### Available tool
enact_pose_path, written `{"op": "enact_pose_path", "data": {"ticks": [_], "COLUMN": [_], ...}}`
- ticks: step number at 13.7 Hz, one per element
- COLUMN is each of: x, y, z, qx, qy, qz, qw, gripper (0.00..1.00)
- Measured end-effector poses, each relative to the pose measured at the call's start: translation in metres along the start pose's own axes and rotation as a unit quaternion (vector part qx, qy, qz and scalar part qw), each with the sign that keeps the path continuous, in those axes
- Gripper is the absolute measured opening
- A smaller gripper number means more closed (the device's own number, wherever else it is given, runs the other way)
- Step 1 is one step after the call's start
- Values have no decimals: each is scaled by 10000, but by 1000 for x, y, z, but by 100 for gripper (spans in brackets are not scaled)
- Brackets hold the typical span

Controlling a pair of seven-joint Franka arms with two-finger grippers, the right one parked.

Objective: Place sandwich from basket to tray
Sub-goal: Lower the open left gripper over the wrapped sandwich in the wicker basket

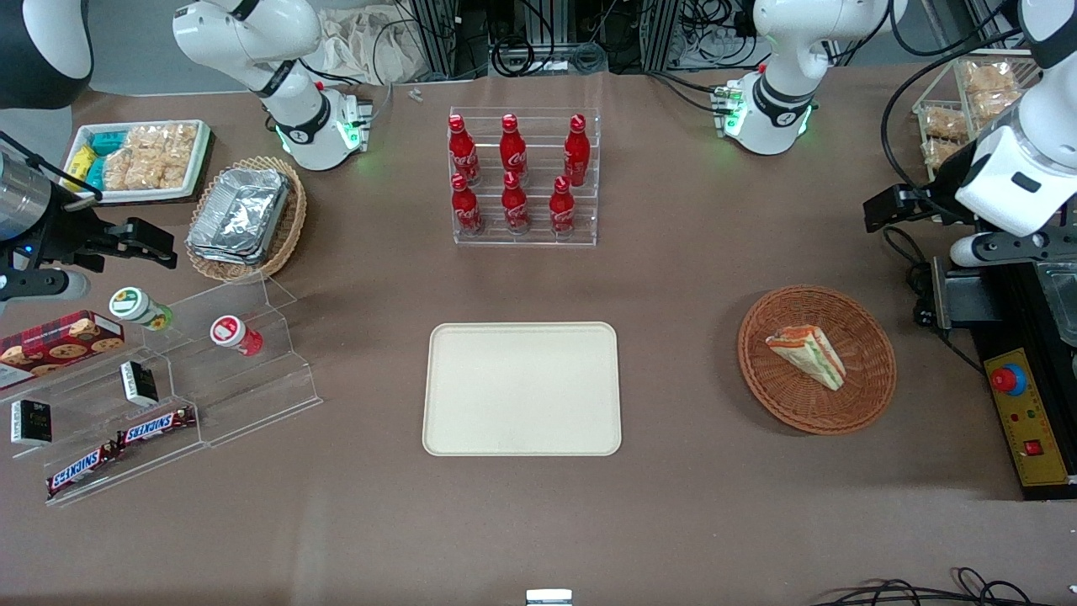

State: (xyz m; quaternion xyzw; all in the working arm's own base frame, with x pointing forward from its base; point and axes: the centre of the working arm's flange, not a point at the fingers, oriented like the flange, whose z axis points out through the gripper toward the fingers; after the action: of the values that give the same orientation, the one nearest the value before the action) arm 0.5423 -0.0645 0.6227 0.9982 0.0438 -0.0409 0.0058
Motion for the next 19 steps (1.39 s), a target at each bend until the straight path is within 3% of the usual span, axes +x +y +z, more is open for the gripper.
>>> {"op": "enact_pose_path", "data": {"ticks": [7,12,16,19], "x": [10,32,44,55], "y": [-5,-15,-30,-30], "z": [20,102,175,233], "qx": [19,-10,-65,-86], "qy": [-143,-46,107,92], "qz": [-257,-702,-1327,-2006], "qw": [9996,9975,9911,9796], "gripper": [100,100,100,100]}}
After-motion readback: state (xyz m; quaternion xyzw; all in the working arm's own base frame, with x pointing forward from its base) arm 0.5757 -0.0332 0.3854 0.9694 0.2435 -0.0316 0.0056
